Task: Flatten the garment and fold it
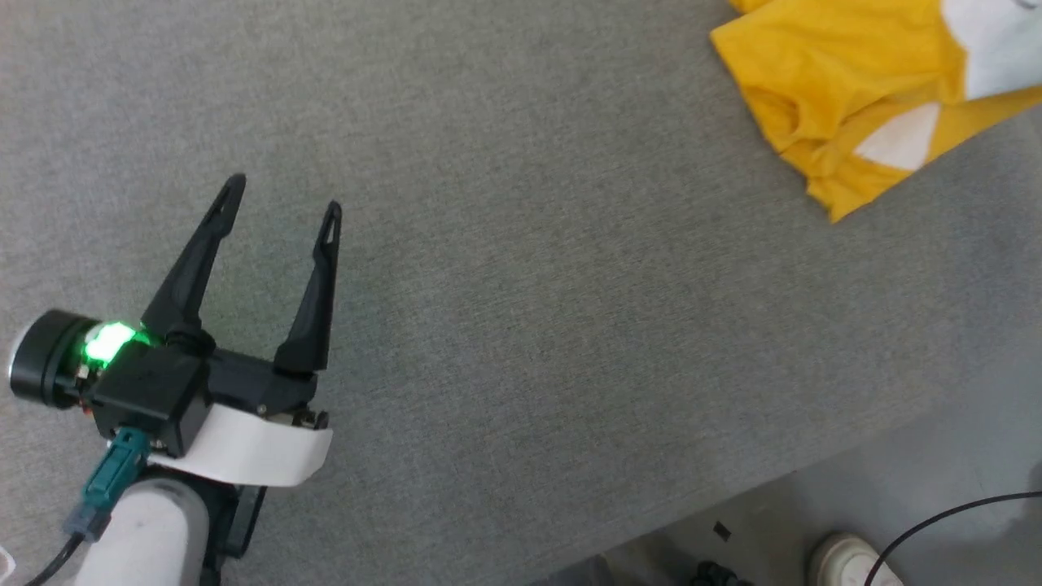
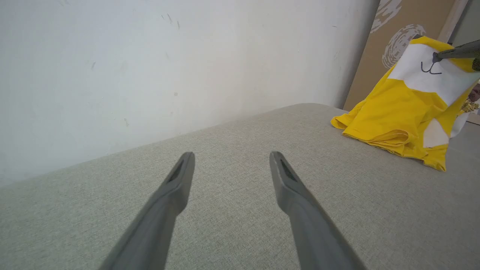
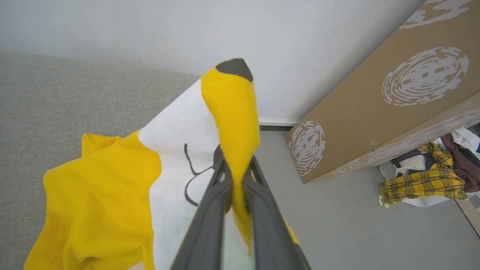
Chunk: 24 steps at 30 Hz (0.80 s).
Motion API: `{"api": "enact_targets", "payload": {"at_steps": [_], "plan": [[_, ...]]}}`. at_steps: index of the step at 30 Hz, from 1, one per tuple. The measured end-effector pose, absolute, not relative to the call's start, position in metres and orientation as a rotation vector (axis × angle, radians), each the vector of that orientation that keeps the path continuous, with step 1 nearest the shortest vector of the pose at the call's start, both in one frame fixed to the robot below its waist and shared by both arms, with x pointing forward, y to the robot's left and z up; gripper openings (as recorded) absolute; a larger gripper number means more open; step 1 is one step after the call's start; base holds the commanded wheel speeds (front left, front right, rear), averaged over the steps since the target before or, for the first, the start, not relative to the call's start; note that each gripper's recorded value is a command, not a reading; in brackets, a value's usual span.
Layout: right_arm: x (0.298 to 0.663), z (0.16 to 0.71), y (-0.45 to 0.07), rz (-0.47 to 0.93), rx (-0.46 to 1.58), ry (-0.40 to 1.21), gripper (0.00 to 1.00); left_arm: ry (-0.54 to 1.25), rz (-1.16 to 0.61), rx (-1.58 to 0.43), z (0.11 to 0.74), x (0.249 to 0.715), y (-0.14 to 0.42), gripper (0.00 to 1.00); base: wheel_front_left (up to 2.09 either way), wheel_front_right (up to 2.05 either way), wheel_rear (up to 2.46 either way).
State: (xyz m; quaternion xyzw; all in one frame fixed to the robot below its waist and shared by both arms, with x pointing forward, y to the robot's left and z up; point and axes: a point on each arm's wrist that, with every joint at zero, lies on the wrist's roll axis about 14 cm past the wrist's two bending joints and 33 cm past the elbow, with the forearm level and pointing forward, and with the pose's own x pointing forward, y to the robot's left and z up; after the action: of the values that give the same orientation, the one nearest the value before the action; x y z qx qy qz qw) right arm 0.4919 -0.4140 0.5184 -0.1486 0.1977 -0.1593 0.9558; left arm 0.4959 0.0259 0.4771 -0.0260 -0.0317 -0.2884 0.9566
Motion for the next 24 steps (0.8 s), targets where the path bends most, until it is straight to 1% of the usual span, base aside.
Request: {"api": "enact_targets", "payload": {"at_steps": [8,14,15,17,18,24], "plan": [[0.500,0.496,-0.446,-0.408,-0.314,0.430,0.00,-0.037,-0.594,-0.045,0.456,0.507,0.027,1.00,0.00,0.00,0.00],[0.502,0.456,-0.451,-0.438,-0.282,0.506,0.00,-0.016,-0.588,-0.033,0.443,0.514,0.032,1.00,0.00,0.00,0.00],[0.502,0.450,-0.450,-0.439,-0.275,0.514,0.09,-0.012,-0.586,-0.030,0.442,0.514,0.033,1.00,0.00,0.00,0.00],[0.503,0.446,-0.454,-0.456,-0.270,0.521,0.49,-0.004,-0.581,-0.027,0.439,0.514,0.036,1.00,0.00,0.00,0.00],[0.503,0.446,-0.456,-0.464,-0.271,0.516,1.00,-0.002,-0.579,-0.024,0.438,0.513,0.037,1.00,0.00,0.00,0.00],[0.505,0.454,-0.456,-0.472,-0.277,0.487,1.00,-0.019,-0.566,-0.017,0.446,0.513,0.040,1.00,0.00,0.00,0.00]]}}
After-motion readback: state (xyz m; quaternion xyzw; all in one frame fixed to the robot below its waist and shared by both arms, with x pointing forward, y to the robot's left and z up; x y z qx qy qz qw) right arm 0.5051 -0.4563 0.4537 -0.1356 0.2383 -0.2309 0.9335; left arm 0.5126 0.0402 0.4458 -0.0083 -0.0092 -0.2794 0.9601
